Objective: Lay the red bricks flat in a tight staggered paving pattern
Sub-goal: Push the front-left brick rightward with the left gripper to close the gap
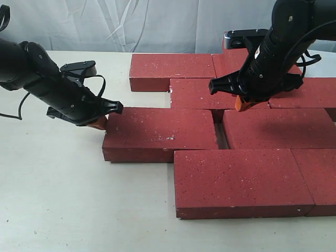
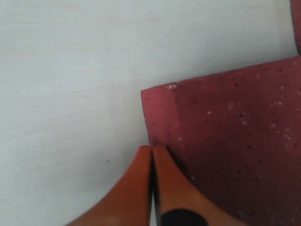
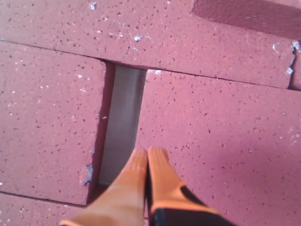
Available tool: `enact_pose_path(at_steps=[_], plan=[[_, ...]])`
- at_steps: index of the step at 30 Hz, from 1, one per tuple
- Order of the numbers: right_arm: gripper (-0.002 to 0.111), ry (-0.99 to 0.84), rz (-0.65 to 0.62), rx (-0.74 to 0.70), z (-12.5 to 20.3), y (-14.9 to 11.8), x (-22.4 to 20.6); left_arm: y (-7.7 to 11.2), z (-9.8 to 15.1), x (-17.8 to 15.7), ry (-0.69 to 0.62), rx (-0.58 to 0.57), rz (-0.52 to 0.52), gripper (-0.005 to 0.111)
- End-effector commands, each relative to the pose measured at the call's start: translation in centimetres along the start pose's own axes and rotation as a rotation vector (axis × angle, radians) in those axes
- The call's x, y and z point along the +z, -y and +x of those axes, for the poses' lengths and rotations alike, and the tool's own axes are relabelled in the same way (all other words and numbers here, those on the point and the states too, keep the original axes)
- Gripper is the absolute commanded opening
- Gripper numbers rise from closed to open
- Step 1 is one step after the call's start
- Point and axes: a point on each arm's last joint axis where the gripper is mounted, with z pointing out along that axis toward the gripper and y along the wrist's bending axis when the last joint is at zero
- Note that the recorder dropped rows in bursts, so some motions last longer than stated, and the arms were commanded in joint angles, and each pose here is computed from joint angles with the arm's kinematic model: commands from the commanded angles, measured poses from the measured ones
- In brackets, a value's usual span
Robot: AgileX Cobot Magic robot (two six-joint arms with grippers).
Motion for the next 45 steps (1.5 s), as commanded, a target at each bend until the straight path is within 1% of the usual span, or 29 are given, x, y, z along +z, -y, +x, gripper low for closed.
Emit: enact_pose_path(at_steps=[1, 8, 13, 16, 18, 22, 25, 27, 29, 36, 39, 42, 45], plan=[[-0.001, 0.018, -0.001, -0.003, 0.0, 0.2, -0.3, 0.4, -0.2, 0.2, 0.014, -0.002, 0.029, 0.0], [-0.001, 0.019, -0.007, 0.002, 0.0, 0.1, -0.3, 0.6, -0.2, 0.2, 0.017, -0.016, 0.041, 0.0], [-0.001, 0.019, -0.007, 0.002, 0.0, 0.1, -0.3, 0.6, 0.0, 0.3, 0.004, 0.055, 0.02, 0.0], [-0.001, 0.019, -0.007, 0.002, 0.0, 0.1, -0.3, -0.3, -0.1, 0.1, -0.003, 0.103, -0.019, 0.0], [-0.001, 0.019, -0.007, 0.002, 0.0, 0.1, -0.3, -1.3, -0.3, -0.2, -0.003, 0.091, -0.034, 0.0], [-0.001, 0.019, -0.007, 0.002, 0.0, 0.1, -0.3, -3.5, -0.6, -0.8, -0.005, 0.021, -0.047, 0.0], [-0.001, 0.019, -0.008, 0.003, 0.0, 0.1, -0.3, -4.4, -0.7, -1.2, 0.001, -0.056, -0.049, 0.0], [-0.001, 0.019, -0.008, 0.003, 0.0, 0.1, -0.3, -4.3, -0.7, -1.1, 0.0, -0.075, -0.036, 0.0], [-0.001, 0.021, -0.008, 0.003, -0.1, 0.1, -0.3, -3.8, -0.6, -1.0, -0.009, -0.088, -0.014, 0.0], [-0.001, 0.021, -0.008, 0.003, -0.1, 0.1, -0.3, -1.0, 0.3, -0.3, -0.069, -0.03, 0.031, 0.0], [-0.001, 0.021, -0.008, 0.003, -0.1, 0.1, -0.3, -0.5, 0.4, -0.1, -0.071, -0.02, 0.035, 0.0], [-0.001, 0.021, -0.008, 0.003, -0.1, 0.1, -0.3, -0.5, 0.4, -0.1, -0.071, -0.02, 0.035, 0.0], [-0.001, 0.021, -0.008, 0.003, -0.1, 0.1, -0.3, -0.3, 0.3, -0.1, -0.065, -0.053, 0.055, 0.0]])
